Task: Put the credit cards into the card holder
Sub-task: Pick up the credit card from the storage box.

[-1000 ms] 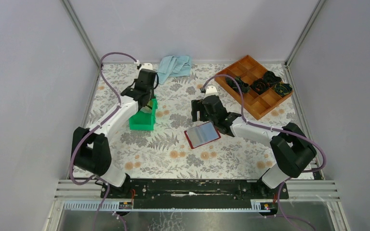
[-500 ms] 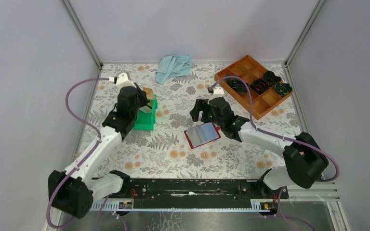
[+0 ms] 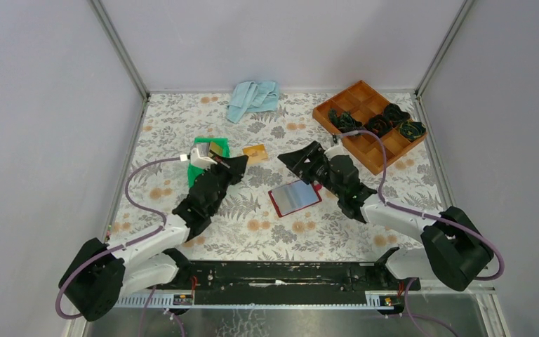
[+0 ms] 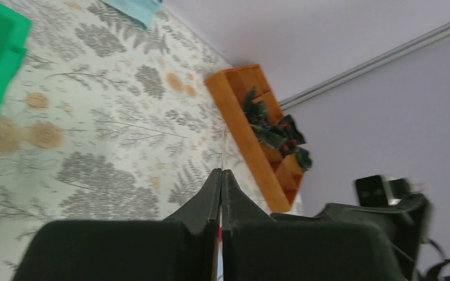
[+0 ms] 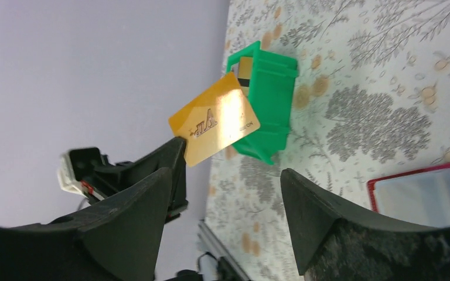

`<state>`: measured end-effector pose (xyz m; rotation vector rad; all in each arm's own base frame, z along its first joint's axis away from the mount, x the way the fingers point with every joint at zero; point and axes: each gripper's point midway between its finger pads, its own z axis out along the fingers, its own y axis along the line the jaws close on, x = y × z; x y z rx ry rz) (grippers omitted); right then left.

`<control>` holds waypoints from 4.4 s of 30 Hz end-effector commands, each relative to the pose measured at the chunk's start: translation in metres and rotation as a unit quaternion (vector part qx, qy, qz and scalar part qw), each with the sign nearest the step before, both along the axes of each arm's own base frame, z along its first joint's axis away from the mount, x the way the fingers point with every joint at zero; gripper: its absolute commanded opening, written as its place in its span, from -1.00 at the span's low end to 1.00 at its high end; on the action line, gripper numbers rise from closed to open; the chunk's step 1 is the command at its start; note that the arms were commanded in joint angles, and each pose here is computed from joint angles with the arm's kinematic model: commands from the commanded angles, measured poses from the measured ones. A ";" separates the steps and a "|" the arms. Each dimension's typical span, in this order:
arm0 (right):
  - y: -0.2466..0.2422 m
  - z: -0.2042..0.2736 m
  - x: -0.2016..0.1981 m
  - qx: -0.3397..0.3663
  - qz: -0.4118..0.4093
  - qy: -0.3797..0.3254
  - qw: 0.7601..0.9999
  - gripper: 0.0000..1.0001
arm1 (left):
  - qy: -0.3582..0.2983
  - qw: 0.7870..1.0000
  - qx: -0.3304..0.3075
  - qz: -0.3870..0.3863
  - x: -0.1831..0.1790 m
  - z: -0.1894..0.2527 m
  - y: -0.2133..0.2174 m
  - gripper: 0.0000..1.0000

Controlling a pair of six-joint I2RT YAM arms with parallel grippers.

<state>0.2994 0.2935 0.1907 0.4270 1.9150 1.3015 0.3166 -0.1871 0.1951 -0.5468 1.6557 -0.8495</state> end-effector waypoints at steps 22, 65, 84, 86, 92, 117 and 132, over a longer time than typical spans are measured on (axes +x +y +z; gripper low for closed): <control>0.021 0.047 0.009 0.259 0.012 0.056 0.964 0.25 | -0.124 0.978 -0.169 0.012 -0.010 0.057 -0.027 -1.00; 0.033 0.049 0.011 0.258 0.016 0.041 0.965 -1.00 | -0.122 0.975 -0.186 -0.002 -0.015 0.040 -0.053 -0.63; -0.038 0.021 0.035 -0.094 0.016 -0.035 0.995 -1.00 | -0.045 0.998 -0.014 -0.039 -0.033 -0.016 -0.047 0.39; -0.044 0.015 0.033 -0.153 0.045 -0.036 0.986 -1.00 | -0.021 0.998 0.000 -0.059 -0.037 -0.028 -0.054 0.36; -0.057 -0.007 0.014 -0.249 0.125 -0.012 0.960 -1.00 | 0.066 0.989 0.054 -0.124 -0.054 -0.069 -0.074 0.23; -0.093 -0.069 -0.040 -0.338 0.190 0.056 0.920 -1.00 | 0.204 0.945 0.050 -0.252 -0.118 -0.134 -0.144 0.27; -0.095 -0.056 -0.040 -0.340 0.179 0.040 0.922 -1.00 | 0.216 0.948 0.128 -0.195 -0.116 -0.159 -0.153 0.29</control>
